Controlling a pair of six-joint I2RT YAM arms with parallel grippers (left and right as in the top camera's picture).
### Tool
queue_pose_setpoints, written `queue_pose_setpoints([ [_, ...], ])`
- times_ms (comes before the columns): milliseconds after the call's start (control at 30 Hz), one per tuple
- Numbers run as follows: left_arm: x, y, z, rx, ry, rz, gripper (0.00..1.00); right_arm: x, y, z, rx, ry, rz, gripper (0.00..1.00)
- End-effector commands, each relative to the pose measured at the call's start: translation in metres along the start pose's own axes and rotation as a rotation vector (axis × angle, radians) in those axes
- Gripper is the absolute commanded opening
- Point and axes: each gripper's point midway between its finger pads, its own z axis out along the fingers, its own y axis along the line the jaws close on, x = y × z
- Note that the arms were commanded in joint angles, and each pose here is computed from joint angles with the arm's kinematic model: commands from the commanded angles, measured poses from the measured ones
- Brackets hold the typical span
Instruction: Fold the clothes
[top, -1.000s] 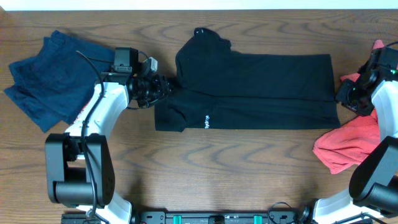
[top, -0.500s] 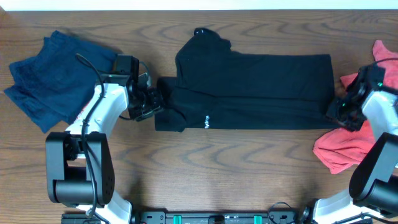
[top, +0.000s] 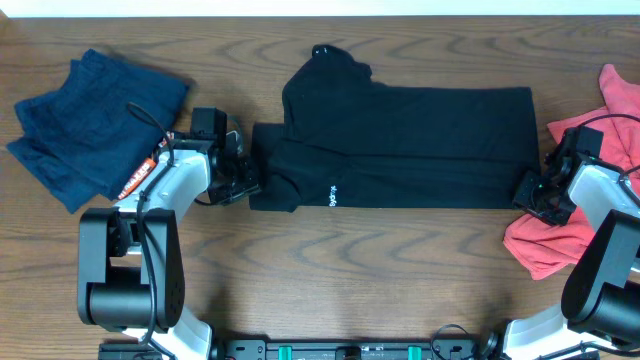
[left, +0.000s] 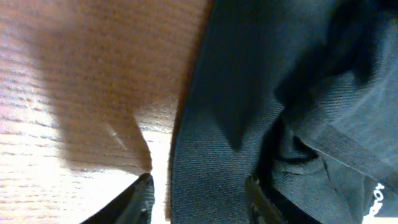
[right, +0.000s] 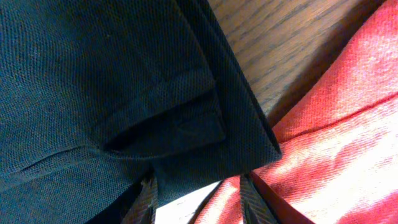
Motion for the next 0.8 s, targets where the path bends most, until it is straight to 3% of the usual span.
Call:
queue_pose_setpoints([
  [0,0.01,0.006,0.009,0.008,0.035,-0.012,0.38,0.005,0.004,0.001,-0.004,0.007,-0.022,0.4],
  [133,0.019,0.003,0.014,0.047,0.057,-0.015,0.07,0.006,0.004,0.001,-0.004,0.011,-0.022,0.4],
  [300,0.02,0.009,0.013,0.041,0.062,-0.031,0.06,0.008,0.003,0.001,0.001,0.017,-0.022,0.36],
  [433,0.013,0.042,0.001,-0.023,0.043,-0.174,0.06,0.017,-0.017,0.0,0.111,0.048,-0.013,0.19],
  [567,0.017,0.089,-0.02,-0.14,0.039,-0.277,0.06,0.022,-0.033,-0.003,0.189,0.064,0.034,0.22],
  [767,0.033,0.097,-0.028,-0.112,0.107,-0.324,0.06,0.027,-0.032,-0.003,0.183,0.084,0.034,0.22],
])
